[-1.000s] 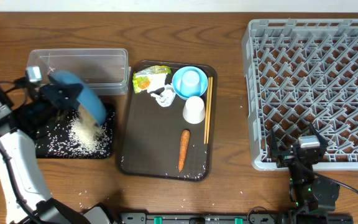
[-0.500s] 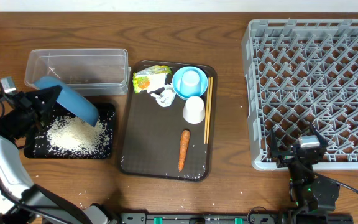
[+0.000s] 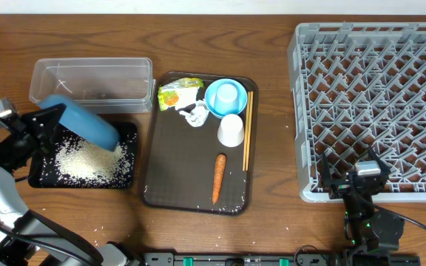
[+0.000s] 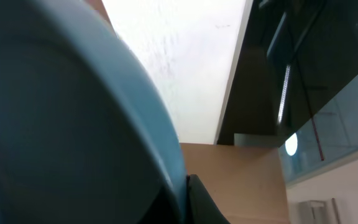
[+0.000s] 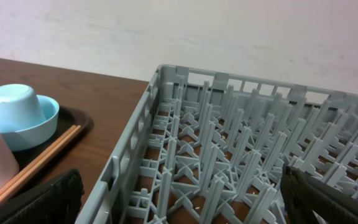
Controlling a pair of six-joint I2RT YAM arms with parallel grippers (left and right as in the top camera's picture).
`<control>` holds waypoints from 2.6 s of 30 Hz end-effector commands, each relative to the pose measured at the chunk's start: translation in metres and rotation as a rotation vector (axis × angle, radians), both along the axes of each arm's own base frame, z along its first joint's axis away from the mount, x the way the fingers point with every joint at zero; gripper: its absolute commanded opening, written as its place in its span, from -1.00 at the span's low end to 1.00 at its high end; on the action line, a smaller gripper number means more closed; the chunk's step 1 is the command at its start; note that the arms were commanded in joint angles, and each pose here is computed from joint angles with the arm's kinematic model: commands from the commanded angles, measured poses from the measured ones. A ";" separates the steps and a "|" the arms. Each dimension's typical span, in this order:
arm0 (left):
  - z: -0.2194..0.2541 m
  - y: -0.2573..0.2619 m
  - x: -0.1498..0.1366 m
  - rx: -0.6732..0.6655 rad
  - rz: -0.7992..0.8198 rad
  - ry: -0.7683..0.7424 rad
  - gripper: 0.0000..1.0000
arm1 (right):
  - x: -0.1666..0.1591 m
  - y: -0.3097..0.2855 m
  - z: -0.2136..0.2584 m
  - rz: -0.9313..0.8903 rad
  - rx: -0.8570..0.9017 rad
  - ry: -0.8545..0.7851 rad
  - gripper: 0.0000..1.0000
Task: Sort waste into correct bins and load items into the dishwasher rack
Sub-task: 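Tilt the blue plate over the black tray to dump the rice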
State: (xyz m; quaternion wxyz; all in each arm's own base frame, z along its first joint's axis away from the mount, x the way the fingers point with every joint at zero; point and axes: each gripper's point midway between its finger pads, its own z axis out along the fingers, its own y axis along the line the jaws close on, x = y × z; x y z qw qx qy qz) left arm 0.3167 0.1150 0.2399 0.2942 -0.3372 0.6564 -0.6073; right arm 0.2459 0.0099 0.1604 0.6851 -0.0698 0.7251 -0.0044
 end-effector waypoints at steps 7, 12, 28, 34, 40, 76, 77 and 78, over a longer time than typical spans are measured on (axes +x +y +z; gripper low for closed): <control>0.017 -0.004 -0.005 0.053 -0.022 -0.093 -0.88 | 0.000 -0.003 -0.002 -0.010 0.015 0.006 0.98; 0.016 -0.007 -0.007 0.051 -0.025 -0.091 -0.88 | 0.000 -0.003 -0.002 -0.010 0.015 0.006 0.99; 0.039 -0.026 -0.021 0.129 -0.034 -0.152 -0.88 | 0.000 -0.003 -0.002 -0.010 0.015 0.006 0.99; 0.049 -0.045 -0.031 0.406 0.008 -0.123 -0.88 | 0.000 -0.003 -0.002 -0.010 0.015 0.006 0.99; 0.098 -0.066 -0.033 0.376 -0.094 -0.358 -0.88 | 0.000 -0.003 -0.002 -0.010 0.015 0.006 0.98; 0.121 -0.053 -0.016 0.236 -0.097 -0.286 -0.88 | 0.000 -0.003 -0.002 -0.010 0.015 0.006 0.98; 0.127 -0.063 -0.019 0.279 -0.119 -0.329 -0.88 | 0.000 -0.003 -0.002 -0.010 0.015 0.006 0.99; 0.133 -0.075 -0.023 0.293 -0.143 -0.349 -0.88 | 0.000 -0.003 -0.002 -0.010 0.015 0.006 0.98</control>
